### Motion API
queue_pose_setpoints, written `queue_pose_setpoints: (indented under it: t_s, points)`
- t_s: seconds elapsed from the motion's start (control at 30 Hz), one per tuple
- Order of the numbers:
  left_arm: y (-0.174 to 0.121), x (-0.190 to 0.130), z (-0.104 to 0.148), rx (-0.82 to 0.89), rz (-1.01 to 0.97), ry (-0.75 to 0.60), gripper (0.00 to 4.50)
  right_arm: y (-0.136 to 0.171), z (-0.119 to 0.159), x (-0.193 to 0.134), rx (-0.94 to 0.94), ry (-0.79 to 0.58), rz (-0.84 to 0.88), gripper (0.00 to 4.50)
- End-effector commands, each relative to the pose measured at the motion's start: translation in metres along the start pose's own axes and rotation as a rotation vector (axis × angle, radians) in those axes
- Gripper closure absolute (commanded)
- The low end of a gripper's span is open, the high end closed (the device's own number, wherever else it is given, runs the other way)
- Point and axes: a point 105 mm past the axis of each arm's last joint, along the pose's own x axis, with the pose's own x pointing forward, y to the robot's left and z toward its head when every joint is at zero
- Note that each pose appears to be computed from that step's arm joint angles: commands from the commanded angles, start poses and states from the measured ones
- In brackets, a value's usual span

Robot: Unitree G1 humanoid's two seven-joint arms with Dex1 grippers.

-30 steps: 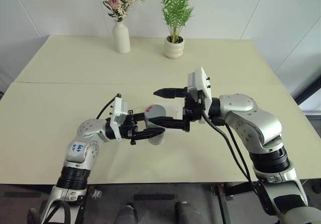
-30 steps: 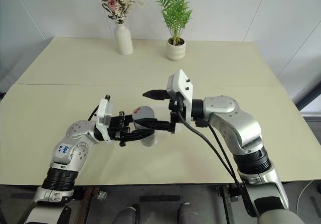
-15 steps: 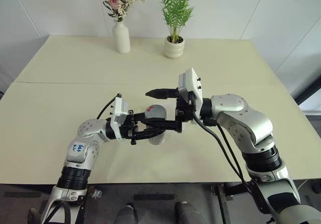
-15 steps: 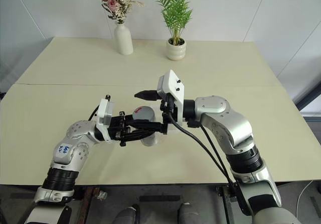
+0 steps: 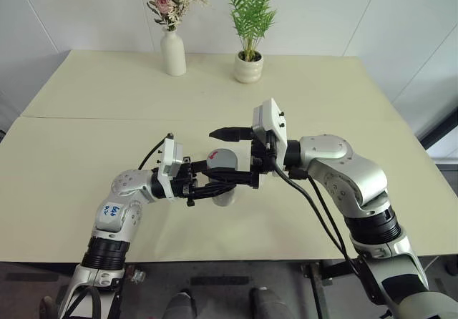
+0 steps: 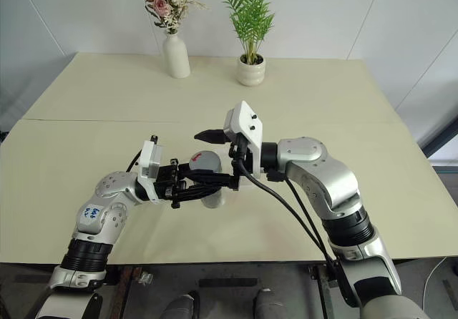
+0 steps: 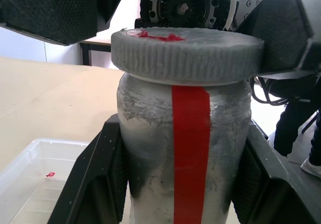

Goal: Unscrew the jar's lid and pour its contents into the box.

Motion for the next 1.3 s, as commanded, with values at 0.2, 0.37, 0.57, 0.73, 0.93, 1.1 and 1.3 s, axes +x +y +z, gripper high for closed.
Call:
queue_pose_setpoints:
  t_s: [0.2, 0.37, 0.57, 0.73, 0.93, 1.1, 1.3]
  points:
    - [-0.003, 0.002, 0.01, 0.041, -0.023, -0.022, 2.31, -0.006, 0.008, -0.014, -0.02, -0.007, -0.033, 0.01]
    - [-0.003, 0.002, 0.01, 0.041, -0.022, -0.021, 2.31, -0.005, 0.005, -0.017, -0.003, 0.008, -0.028, 0.01]
    - [-0.003, 0.002, 0.011, 0.043, -0.022, -0.021, 2.31, -0.004, 0.002, -0.021, 0.007, 0.02, -0.028, 0.01]
    - [-0.003, 0.003, 0.011, 0.043, -0.021, -0.023, 2.31, -0.005, 0.001, -0.024, 0.01, 0.024, -0.035, 0.01]
    - [-0.003, 0.003, 0.011, 0.043, -0.02, -0.024, 2.31, -0.007, 0.002, -0.027, 0.015, 0.019, -0.046, 0.01]
    - [-0.003, 0.003, 0.011, 0.041, -0.021, -0.024, 2.31, -0.01, 0.002, -0.032, 0.019, 0.014, -0.051, 0.01]
    - [-0.003, 0.002, 0.01, 0.04, -0.022, -0.023, 2.31, -0.01, 0.003, -0.036, 0.019, 0.01, -0.053, 0.01]
